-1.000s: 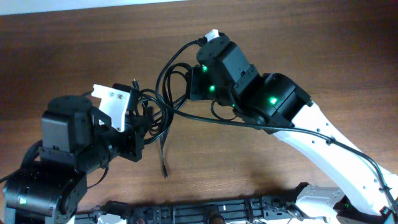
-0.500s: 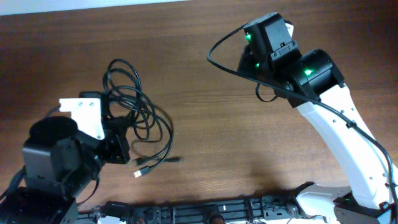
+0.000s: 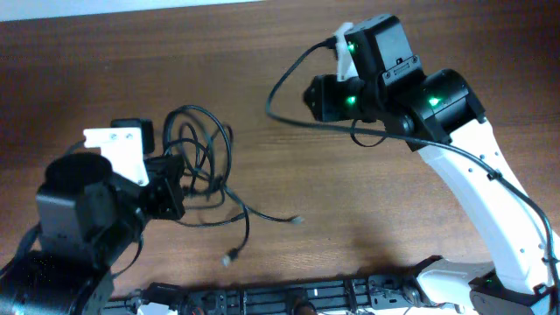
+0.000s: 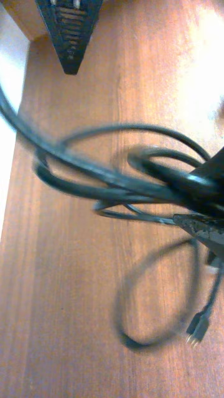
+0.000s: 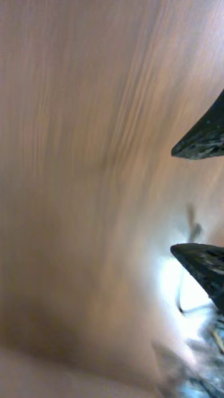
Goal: Untangle cables
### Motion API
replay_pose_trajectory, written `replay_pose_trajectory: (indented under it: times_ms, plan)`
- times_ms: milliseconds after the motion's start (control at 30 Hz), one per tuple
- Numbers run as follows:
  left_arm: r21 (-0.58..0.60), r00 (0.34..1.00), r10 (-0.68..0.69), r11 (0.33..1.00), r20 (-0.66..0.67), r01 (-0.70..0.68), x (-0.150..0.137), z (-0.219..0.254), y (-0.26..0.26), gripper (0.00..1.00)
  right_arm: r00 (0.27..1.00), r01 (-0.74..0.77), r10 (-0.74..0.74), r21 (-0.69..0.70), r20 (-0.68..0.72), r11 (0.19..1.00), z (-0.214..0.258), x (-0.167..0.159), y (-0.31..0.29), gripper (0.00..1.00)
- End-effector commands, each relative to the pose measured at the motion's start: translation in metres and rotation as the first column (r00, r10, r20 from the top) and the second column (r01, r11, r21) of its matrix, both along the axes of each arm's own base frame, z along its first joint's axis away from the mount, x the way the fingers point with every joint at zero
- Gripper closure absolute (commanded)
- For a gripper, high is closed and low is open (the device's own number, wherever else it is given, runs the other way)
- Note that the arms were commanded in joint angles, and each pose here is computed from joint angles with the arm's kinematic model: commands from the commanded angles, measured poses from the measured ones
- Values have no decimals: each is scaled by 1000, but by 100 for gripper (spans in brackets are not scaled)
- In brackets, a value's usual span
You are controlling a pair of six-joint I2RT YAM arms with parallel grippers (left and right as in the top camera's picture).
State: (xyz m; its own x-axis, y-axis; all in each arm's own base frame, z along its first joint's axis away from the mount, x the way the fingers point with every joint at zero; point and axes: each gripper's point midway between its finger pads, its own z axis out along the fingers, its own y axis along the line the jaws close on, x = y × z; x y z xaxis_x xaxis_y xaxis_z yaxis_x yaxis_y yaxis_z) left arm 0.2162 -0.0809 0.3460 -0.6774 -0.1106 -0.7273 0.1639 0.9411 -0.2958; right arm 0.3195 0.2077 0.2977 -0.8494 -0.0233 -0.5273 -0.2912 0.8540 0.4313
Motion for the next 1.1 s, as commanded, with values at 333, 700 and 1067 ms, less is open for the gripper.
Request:
replay_pose_trajectory:
  times_ms: [333,700,1067]
  plan:
    - [34,999,-13,999,-48,14,20,-11,-4,64,937,-348,344,154,52,925,23,-41,36,60]
    - [35,994,-96,995,-60,98,20,-15,-16,1,921,-384,390,140,-15,913,13,-62,41,60]
    - [-82,992,117,989,-56,-121,21,-1,7,1,916,-387,383,-15,-122,922,-25,-80,40,55]
